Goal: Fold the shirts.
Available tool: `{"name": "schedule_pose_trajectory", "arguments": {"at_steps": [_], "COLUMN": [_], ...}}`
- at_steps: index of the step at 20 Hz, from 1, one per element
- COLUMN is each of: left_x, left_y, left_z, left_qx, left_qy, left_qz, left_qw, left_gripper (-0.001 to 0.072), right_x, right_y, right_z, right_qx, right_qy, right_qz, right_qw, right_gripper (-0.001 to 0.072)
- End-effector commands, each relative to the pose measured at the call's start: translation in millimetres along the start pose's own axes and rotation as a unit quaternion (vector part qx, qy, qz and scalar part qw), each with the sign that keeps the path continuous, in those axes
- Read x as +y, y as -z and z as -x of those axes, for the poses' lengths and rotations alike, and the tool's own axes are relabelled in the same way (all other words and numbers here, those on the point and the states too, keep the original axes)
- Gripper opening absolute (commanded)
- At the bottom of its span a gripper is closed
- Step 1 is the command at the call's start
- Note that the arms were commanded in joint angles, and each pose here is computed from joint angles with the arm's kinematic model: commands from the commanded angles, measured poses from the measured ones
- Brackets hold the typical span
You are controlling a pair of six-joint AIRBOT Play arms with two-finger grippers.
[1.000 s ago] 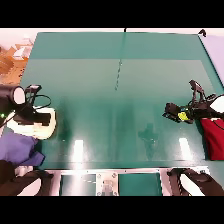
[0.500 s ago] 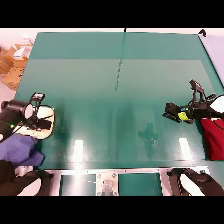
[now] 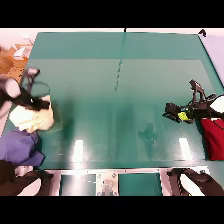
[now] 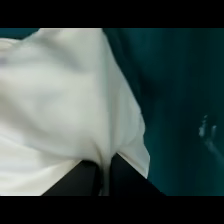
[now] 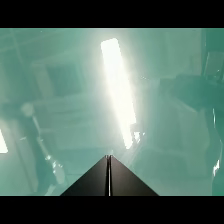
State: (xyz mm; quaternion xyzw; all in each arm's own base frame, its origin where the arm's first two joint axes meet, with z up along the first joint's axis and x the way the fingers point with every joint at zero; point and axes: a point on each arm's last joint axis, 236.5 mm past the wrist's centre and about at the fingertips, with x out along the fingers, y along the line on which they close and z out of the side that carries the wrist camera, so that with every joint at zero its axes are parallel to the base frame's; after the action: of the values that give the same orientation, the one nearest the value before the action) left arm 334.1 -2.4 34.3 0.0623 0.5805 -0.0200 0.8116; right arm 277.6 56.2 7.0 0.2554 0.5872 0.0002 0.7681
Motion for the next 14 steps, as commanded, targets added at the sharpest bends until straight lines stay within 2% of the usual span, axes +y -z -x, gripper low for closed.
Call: {"name": "schedule_pose_trajectory", "arguments": {"at_steps": [1, 4, 7, 9, 12, 13, 14], "left_x": [-55, -126, -208, -258, -318, -332, -335], "left_y": [-63, -96, -101, -88, -49, -35, -25], "left_z": [86, 134, 145, 128, 71, 50, 33], "left_qx": [-0.099, -0.187, -0.217, -0.191, -0.090, -0.056, -0.028], "left_qy": [0.104, 0.164, 0.224, 0.254, 0.281, 0.282, 0.277], "left_qz": [-0.018, -0.077, -0.119, -0.150, -0.188, -0.198, -0.203], "left_qw": [0.989, 0.966, 0.943, 0.936, 0.937, 0.937, 0.939], "left_gripper": [0.0021, 0.0021, 0.0021, 0.0022, 0.0038, 0.0395, 0.0708], "right_x": [0, 0, 3, 2, 2, 2, 2], "right_y": [0, 0, 1, 4, 4, 4, 4], "right_z": [0, 0, 0, 0, 0, 0, 0], "right_qx": [0.000, 0.000, 0.002, 0.008, 0.009, 0.009, 0.009], "right_qy": [0.000, 0.000, -0.005, -0.004, -0.004, -0.003, -0.004], "right_qz": [0.000, 0.000, -0.002, -0.002, -0.002, -0.002, 0.001], "right_qw": [1.000, 1.000, 1.000, 1.000, 1.000, 1.000, 1.000], "right_gripper": [0.0020, 0.0021, 0.0020, 0.0021, 0.0022, 0.0099, 0.0275]}}
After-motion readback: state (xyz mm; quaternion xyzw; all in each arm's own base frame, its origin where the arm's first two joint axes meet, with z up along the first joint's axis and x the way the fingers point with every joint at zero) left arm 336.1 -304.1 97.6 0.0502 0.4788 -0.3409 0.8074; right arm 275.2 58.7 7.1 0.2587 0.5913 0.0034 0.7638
